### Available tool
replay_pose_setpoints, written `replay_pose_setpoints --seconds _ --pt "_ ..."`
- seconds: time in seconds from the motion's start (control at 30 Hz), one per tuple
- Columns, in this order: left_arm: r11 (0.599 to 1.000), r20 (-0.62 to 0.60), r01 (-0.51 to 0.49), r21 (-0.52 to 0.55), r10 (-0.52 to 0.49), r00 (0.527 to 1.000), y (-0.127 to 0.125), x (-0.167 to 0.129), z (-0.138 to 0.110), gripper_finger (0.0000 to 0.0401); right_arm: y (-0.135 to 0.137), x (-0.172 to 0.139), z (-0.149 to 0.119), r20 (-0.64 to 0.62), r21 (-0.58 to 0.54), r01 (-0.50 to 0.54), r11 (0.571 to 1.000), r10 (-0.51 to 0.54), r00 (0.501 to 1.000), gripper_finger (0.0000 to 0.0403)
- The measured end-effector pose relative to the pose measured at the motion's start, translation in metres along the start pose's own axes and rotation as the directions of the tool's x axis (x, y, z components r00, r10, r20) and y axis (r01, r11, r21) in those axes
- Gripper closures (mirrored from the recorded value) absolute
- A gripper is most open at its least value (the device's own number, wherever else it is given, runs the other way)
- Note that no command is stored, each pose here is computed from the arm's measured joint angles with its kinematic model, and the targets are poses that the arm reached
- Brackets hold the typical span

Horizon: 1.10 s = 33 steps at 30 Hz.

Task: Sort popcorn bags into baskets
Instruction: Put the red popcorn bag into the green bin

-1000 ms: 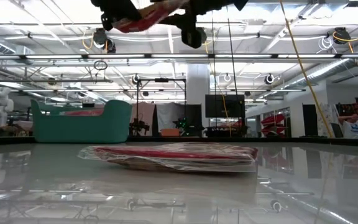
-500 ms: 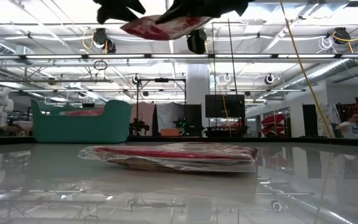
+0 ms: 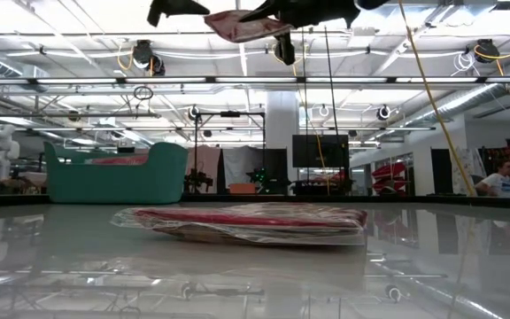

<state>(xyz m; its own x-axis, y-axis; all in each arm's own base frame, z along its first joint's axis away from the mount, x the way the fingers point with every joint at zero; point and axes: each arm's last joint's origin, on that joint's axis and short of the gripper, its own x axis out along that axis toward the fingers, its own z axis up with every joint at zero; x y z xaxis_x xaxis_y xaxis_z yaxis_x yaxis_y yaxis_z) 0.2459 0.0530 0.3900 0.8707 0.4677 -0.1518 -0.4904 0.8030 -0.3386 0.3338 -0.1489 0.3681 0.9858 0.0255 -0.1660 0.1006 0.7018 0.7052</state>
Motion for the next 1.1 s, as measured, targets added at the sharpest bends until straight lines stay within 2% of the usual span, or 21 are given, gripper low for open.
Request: replay_pose_setpoints --seconds 0.2,0.33,0.47,0.57,0.63,0.73,0.83,1.0,1.1 --pt "0.993 0.062 -0.074 -0.090 0.080 0.995 0.012 0.027 0.000 0.0183 -0.018 -0.017 0.027 0.133 -0.015 0.012 1.000 -0.010 0.991 0.0382" --pt "0.989 0.178 -0.072 -0.133 0.095 0.979 0.015 0.041 0.007 0.0186 -0.032 -0.032 0.045 0.219 -0.032 0.039 0.999 -0.032 0.975 0.0383" --pt "0.980 0.208 -0.081 -0.184 0.119 0.971 0.023 0.059 0.003 0.0170 -0.045 -0.051 0.065 0.327 -0.013 0.043 0.999 -0.036 0.944 0.0383" --pt "0.958 0.226 -0.067 -0.279 0.133 0.965 0.028 0.073 -0.001 0.0145 -0.048 -0.064 0.079 0.418 -0.057 0.027 0.998 -0.001 0.908 0.0383" --pt "0.953 0.245 -0.057 -0.296 0.133 0.960 0.030 0.083 -0.004 0.0127 -0.049 -0.071 0.085 0.466 -0.097 0.017 0.995 0.031 0.884 0.0383" --pt "0.946 0.322 0.000 -0.323 0.109 0.940 0.029 0.095 -0.005 0.0107 -0.050 -0.075 0.087 0.512 -0.123 -0.027 0.992 0.086 0.854 0.0383" --pt "0.940 0.398 0.055 -0.337 0.090 0.913 0.030 0.105 -0.006 0.0107 -0.050 -0.075 0.082 0.539 -0.130 -0.093 0.987 0.149 0.829 0.0383" --pt "0.935 0.463 0.097 -0.341 0.077 0.883 0.033 0.118 -0.010 0.0136 -0.053 -0.069 0.066 0.577 -0.099 -0.182 0.978 0.205 0.790 0.0383" --pt "0.937 0.501 0.114 -0.330 0.071 0.862 0.037 0.124 -0.011 0.0156 -0.053 -0.064 0.058 0.604 -0.068 -0.198 0.978 0.198 0.772 0.0383"
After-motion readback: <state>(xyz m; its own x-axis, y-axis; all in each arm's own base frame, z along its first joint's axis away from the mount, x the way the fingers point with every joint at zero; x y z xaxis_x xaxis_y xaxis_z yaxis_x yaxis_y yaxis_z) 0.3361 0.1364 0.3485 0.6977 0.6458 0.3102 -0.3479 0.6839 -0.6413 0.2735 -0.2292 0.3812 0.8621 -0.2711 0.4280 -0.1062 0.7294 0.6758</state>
